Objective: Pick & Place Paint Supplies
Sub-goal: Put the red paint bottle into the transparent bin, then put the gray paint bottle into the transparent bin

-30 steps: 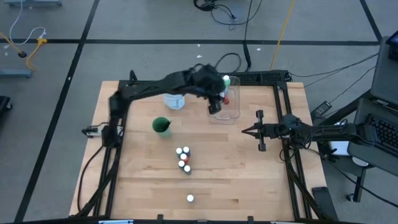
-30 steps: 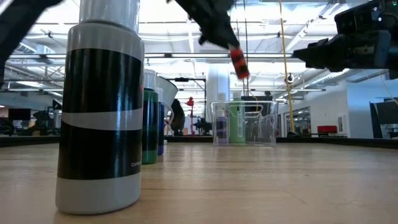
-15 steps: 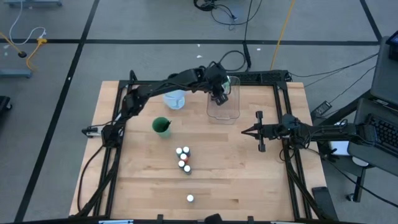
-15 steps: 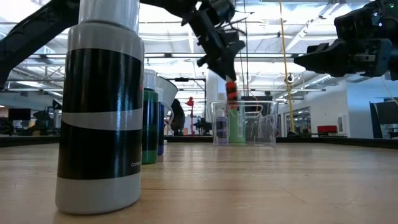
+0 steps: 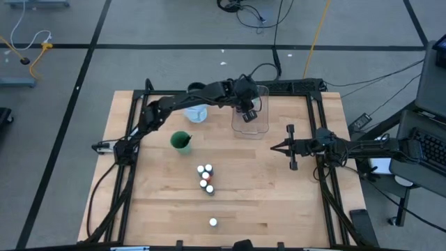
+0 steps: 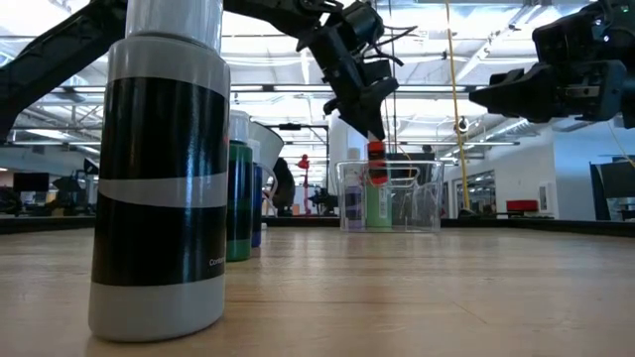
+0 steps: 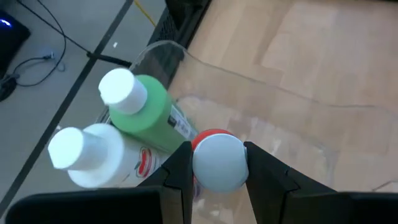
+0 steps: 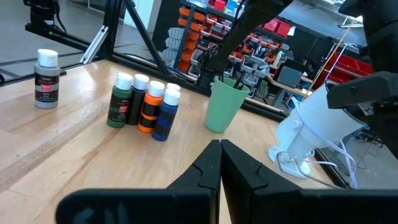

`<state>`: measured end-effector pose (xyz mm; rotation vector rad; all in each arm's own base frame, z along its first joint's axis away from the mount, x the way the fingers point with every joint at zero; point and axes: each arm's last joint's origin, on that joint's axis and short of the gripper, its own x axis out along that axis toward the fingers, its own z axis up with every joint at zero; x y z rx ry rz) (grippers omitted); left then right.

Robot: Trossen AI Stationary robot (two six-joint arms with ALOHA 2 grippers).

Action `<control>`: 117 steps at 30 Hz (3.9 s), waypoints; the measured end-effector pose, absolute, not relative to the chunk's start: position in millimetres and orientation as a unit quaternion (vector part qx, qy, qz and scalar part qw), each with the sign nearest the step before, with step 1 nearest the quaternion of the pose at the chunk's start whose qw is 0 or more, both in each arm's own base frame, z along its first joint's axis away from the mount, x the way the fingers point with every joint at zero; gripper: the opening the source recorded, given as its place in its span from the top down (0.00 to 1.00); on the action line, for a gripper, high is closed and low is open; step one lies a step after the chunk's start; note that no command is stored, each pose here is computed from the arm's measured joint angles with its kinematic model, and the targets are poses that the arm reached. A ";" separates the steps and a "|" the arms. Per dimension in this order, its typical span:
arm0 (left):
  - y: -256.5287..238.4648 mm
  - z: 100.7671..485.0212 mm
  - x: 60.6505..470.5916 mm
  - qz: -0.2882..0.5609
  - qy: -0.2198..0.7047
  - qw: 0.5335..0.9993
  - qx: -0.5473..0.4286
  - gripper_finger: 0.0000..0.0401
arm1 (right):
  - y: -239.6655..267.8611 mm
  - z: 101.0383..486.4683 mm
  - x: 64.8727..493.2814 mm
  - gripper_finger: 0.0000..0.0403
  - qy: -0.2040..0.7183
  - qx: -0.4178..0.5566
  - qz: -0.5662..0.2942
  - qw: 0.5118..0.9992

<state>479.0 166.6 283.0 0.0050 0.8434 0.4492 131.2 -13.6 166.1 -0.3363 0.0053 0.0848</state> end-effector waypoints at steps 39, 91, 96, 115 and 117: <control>175.8 217.8 498.2 0.293 0.427 0.851 -0.083 0.75 | -13.7 166.5 131.2 0.99 0.001 -0.164 0.042 0.985; 33.4 304.2 201.0 0.180 0.048 0.982 0.029 1.00 | -13.7 165.6 131.3 0.99 0.006 -0.148 0.042 0.988; 33.1 279.5 154.2 0.167 0.000 0.985 0.036 1.00 | -13.7 168.5 131.6 0.99 -0.010 -0.163 0.040 0.986; 21.1 206.5 134.3 0.102 -0.076 0.988 0.091 0.99 | -14.6 195.8 146.7 0.99 -0.025 -0.104 -0.001 0.994; 19.5 207.9 134.3 0.091 -0.084 0.989 0.086 0.99 | -9.1 201.3 156.0 0.99 -0.011 -0.098 0.024 0.995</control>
